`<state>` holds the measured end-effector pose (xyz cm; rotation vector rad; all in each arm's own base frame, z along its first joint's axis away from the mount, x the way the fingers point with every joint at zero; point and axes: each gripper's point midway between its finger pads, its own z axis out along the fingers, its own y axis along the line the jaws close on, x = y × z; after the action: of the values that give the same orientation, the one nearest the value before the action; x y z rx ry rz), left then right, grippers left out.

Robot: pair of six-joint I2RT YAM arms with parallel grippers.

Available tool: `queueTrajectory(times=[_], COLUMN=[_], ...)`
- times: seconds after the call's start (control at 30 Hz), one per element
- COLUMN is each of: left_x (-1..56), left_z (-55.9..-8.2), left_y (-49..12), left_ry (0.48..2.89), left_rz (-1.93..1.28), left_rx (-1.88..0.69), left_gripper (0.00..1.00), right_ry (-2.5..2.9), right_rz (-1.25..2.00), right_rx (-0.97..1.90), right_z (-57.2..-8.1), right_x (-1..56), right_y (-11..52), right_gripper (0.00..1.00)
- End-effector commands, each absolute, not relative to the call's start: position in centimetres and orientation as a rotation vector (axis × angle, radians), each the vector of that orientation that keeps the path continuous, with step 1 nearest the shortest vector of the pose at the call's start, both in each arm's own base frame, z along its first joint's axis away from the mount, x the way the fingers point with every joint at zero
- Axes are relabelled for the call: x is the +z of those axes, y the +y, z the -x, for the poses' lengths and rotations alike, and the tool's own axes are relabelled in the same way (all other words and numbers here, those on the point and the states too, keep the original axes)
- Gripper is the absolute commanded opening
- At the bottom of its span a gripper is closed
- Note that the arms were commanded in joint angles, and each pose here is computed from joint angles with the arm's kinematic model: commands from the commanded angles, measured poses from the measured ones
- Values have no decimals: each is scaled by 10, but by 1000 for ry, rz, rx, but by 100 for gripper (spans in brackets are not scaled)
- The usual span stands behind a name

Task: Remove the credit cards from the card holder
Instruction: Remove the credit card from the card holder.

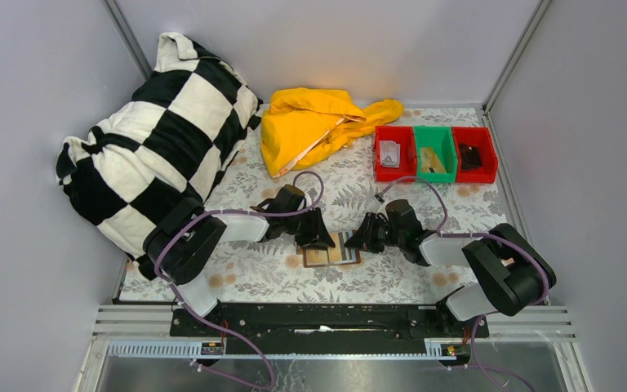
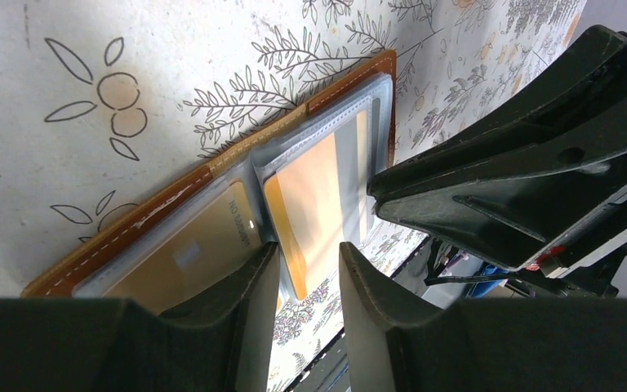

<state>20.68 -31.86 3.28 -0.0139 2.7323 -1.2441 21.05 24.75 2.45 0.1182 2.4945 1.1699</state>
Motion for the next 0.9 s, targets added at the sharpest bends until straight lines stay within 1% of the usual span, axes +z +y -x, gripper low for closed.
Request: queueTrajectory(times=[0.0, 0.07, 0.17, 0.27, 0.47, 0.6, 0.73, 0.8, 0.87], left_x=[40, 41, 44, 46, 48, 47, 45, 45, 45], left_z=[-219, -220, -223, -225, -224, -225, -224, -224, -223], left_y=[-325, -324, -320, -319, -321, -321, -321, -322, -322], left_ry=[2676, 2672, 2656, 2648, 2645, 2648, 2656, 2655, 2656], left_rz=[2, 7, 16, 16, 13, 10, 8, 5, 1], left_rx=[-1268, -1267, -1264, -1266, -1289, -1287, -1289, -1292, -1295], left_gripper=[37, 35, 20, 10, 0, 1, 11, 12, 9], right_ry=[2602, 2599, 2593, 2597, 2594, 2594, 2594, 2594, 2595], right_rz=[-134, -137, -138, -136, -134, -134, -136, -134, -134], right_rx=[1101, 1099, 1098, 1102, 1103, 1104, 1107, 1107, 1106], right_z=[-192, -193, -194, -194, -193, -193, -193, -193, -193], right_x=[0, 1, 1, 1, 0, 0, 0, 0, -1], right_y=[237, 237, 237, 238, 237, 237, 237, 238, 237], right_gripper=[23, 23, 23, 24, 24, 23, 24, 24, 23])
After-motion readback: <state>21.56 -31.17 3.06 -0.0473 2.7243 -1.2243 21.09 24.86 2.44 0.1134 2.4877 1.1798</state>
